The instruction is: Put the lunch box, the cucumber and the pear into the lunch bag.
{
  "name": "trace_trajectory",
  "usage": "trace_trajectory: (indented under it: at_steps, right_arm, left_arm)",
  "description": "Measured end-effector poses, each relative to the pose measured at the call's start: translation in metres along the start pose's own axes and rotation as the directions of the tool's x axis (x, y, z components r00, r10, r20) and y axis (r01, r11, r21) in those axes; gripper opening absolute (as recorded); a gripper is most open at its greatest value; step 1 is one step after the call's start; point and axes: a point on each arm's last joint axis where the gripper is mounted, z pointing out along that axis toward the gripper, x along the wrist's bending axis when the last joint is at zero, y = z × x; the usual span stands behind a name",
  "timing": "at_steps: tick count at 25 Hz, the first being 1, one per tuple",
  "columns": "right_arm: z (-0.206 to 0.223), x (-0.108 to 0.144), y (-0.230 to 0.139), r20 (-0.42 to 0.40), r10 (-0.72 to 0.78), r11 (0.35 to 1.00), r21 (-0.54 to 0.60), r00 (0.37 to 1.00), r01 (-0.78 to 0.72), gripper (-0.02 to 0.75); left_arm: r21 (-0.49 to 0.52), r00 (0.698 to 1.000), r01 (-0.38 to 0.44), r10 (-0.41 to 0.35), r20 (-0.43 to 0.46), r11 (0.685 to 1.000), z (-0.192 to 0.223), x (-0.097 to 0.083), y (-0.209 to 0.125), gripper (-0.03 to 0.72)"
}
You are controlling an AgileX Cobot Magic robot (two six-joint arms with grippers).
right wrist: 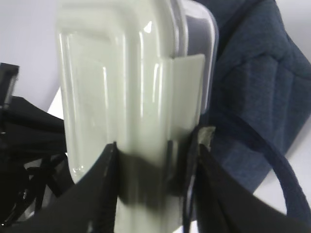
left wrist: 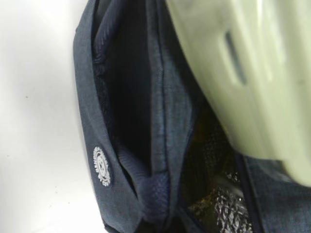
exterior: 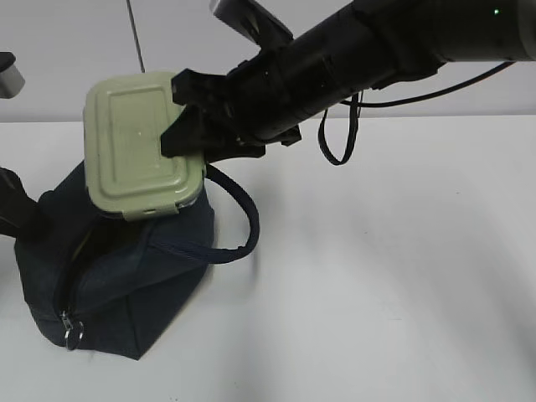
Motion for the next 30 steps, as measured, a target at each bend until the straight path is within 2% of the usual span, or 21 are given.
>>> trace_trajectory:
  at_steps: [6,9,18,22,30]
  right_arm:
    - [0.004,-0.012,-0.014,0.162,-0.044,0.989,0.144,0.986,0.021,0.275]
    - [0.006,-0.018,-0.018,0.2,-0.045,0.983,0.184,0.979,0.007,0.274]
    - [0.036,-0.022,-0.038,0.231,-0.014,0.959,0.279,0.973,-0.053,0.272]
    - [0.039,-0.02,-0.035,0.226,-0.001,0.964,0.258,0.974,-0.059,0.272]
    - [0.053,-0.007,-0.016,0.158,-0.013,0.977,0.214,0.987,-0.022,0.272]
  left_arm:
    - [-0.007,1.0,0.003,-0.003,-0.002,1.0,0.0,0.0,0.001,0.001]
    - [-0.008,1.0,0.006,-0.006,0.0,1.0,0.0,0.0,0.001,0.001]
    - [-0.011,1.0,0.012,-0.012,0.008,1.0,0.0,-0.001,0.001,0.001]
    - [-0.011,1.0,0.012,-0.012,0.009,1.0,0.0,-0.001,0.001,0.001]
    - [-0.015,1.0,0.012,-0.012,0.006,1.0,0.0,-0.001,0.001,0.001]
